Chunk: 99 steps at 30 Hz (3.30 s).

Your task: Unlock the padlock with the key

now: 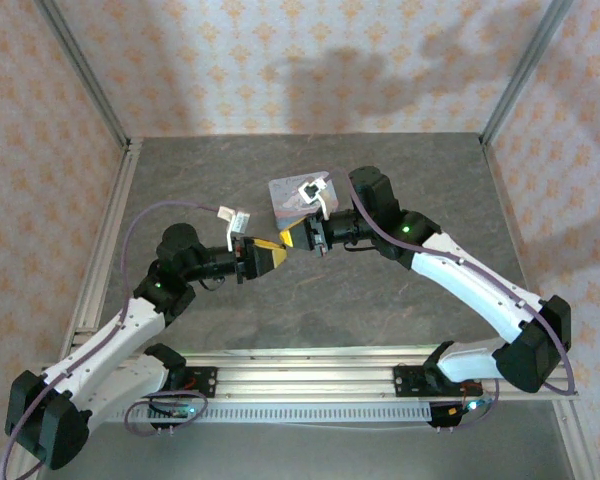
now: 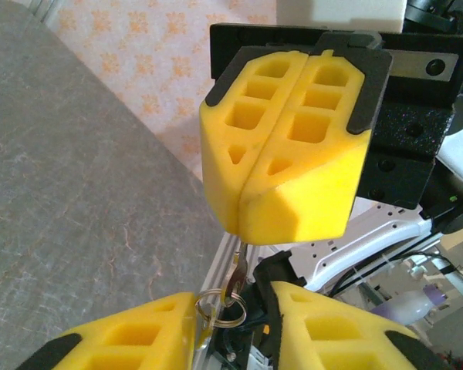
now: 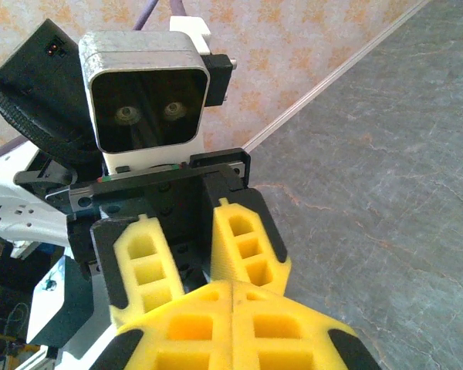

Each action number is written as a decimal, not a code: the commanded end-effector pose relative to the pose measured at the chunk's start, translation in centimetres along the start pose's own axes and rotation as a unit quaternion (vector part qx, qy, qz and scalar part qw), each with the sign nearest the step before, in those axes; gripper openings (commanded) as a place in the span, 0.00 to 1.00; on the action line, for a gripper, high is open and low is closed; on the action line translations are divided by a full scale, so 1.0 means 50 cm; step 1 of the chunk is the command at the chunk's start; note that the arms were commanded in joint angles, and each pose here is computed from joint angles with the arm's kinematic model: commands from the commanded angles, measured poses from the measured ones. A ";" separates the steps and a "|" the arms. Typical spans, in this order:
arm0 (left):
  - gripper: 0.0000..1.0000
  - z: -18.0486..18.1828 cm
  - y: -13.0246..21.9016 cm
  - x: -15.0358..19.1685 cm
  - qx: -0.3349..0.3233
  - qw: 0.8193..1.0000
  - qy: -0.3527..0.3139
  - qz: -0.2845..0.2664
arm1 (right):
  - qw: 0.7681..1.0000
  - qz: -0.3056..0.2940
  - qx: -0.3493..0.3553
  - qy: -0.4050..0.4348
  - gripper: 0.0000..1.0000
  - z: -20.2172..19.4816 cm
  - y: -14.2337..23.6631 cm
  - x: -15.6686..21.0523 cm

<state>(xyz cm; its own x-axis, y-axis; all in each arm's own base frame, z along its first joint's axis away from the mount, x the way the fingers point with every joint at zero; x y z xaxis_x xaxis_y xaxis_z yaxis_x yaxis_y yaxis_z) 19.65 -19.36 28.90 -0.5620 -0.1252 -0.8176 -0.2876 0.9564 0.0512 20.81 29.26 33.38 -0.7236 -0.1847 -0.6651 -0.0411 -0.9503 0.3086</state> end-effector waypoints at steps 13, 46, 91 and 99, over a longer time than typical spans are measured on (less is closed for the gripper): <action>0.01 -0.019 0.007 -0.013 0.000 0.999 -0.036 -0.008 | 1.000 -0.022 -0.003 0.011 0.00 0.003 0.012 -0.005; 0.48 -0.027 0.007 -0.031 -0.003 0.999 -0.043 -0.015 | 0.999 -0.035 -0.020 0.006 0.00 0.007 0.019 -0.008; 0.00 0.088 0.070 0.052 -0.260 0.961 -0.043 0.086 | 0.896 -0.158 0.383 -0.159 0.71 -0.254 0.070 0.041; 0.00 0.123 0.096 0.099 -0.318 0.941 -0.014 0.113 | 0.860 -0.111 0.474 -0.150 0.66 -0.397 -0.007 0.086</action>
<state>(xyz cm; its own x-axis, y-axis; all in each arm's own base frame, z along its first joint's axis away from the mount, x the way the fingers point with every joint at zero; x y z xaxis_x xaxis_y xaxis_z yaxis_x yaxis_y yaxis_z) 20.62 -14.65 22.70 -0.6348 0.0550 -0.7707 -0.5562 0.6598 0.5052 30.18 23.86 18.07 -0.8008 0.1861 -0.5693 -0.5935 -0.3747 0.7123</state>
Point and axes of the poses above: each hand's point on the last joint's axis, 136 mm out from that joint toward the fingers, its own y axis back along the fingers, its own z axis along the line the jaws close on, x = y × z, the point moved 5 cm from there along y, back along the fingers, and after that the axes turned 8 degrees about -y, right-handed, at the moved point
